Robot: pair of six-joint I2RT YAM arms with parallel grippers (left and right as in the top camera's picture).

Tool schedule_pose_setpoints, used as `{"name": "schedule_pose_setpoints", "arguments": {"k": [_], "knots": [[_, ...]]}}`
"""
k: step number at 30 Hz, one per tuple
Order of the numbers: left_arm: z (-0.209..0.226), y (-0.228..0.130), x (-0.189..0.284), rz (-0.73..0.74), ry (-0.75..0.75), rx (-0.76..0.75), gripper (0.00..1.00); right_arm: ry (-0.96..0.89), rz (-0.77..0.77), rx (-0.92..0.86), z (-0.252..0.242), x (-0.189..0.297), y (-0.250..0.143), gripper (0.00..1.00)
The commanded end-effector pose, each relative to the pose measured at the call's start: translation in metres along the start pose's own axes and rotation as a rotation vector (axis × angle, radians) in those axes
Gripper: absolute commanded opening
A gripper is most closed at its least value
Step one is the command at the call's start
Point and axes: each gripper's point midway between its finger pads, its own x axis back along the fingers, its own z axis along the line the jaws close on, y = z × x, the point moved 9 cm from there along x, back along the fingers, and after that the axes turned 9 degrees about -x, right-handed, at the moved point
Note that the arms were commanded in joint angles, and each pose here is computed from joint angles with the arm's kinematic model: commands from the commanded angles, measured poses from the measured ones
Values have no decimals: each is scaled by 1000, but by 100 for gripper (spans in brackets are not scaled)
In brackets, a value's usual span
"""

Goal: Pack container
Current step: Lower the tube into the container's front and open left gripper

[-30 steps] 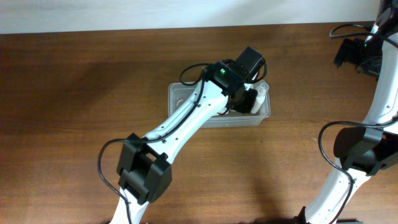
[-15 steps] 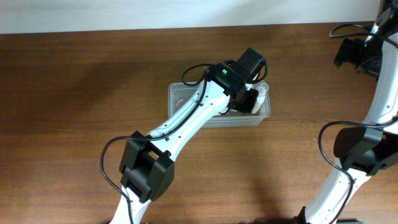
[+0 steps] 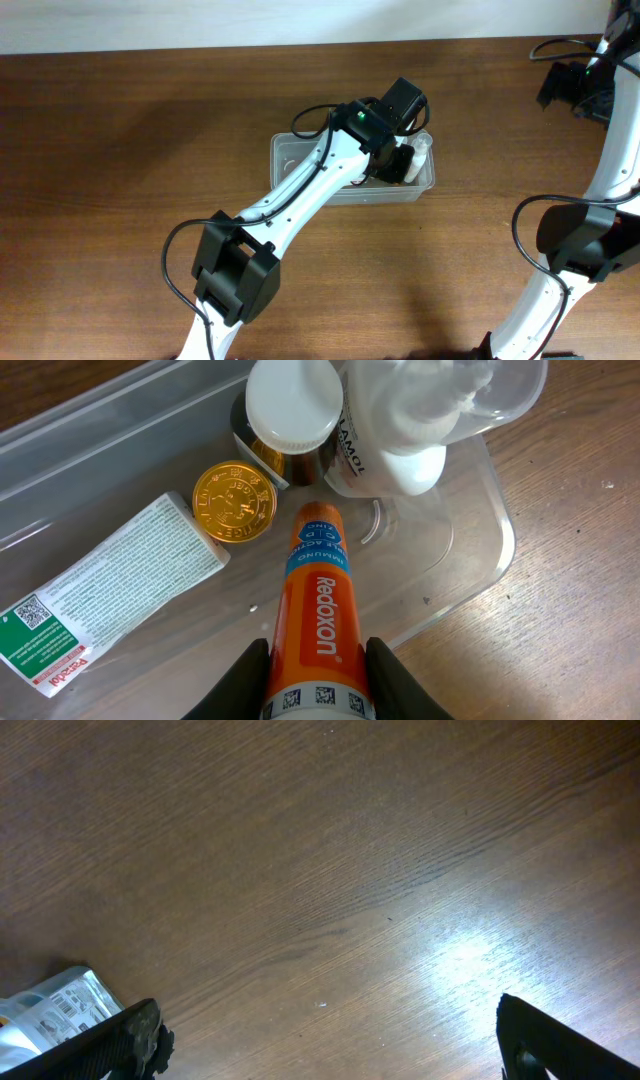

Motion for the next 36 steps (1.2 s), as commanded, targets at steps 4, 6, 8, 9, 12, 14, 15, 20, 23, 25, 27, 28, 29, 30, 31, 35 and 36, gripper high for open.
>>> {"name": "schedule_pose_setpoints", "arguments": {"k": [4,6,8,9,12,14,15,20,23,25,27,28,29,30,31,35,36], "knots": [[2,1,-17,25,-1,-13,25,1,-33,-13,-5,13,-2,98],[2,0,-22,37,0,-12,25,0,-33,-14,-6,13,-2,98],[3,-1,-28,49,3,-11,25,0,-33,-13,-6,13,-2,98],[3,-1,-29,51,3,-10,25,1,-33,-14,-5,13,-2,98],[3,-1,-30,50,3,-11,25,0,-33,-13,-6,13,-2,98],[3,0,-30,44,3,-11,26,0,-33,-13,-6,13,-2,98],[3,0,-30,42,2,-12,26,0,-33,-13,-6,13,-2,98],[2,2,-30,28,0,-39,48,0,-33,-13,-6,13,-2,98],[2,2,-30,27,0,-40,49,1,-33,-13,-5,13,-2,98],[2,3,-30,24,-1,-44,49,1,-33,-13,-5,13,-2,98],[2,4,-29,20,-1,-44,49,1,-33,-13,-5,13,-2,98],[2,4,-29,19,-2,-44,49,0,-33,-13,-6,13,-2,98],[2,4,-29,18,-2,-44,49,1,-33,-13,-5,13,-2,98],[2,5,-29,15,-3,-44,49,0,-33,-13,-6,13,-2,98],[2,5,-28,13,-3,-44,49,1,-33,-14,-5,13,-2,98],[1,9,-24,-7,-6,-46,49,0,-33,-14,-6,13,-2,98],[0,11,-22,-12,-9,-46,49,0,-33,-13,-6,13,-2,98]]}}
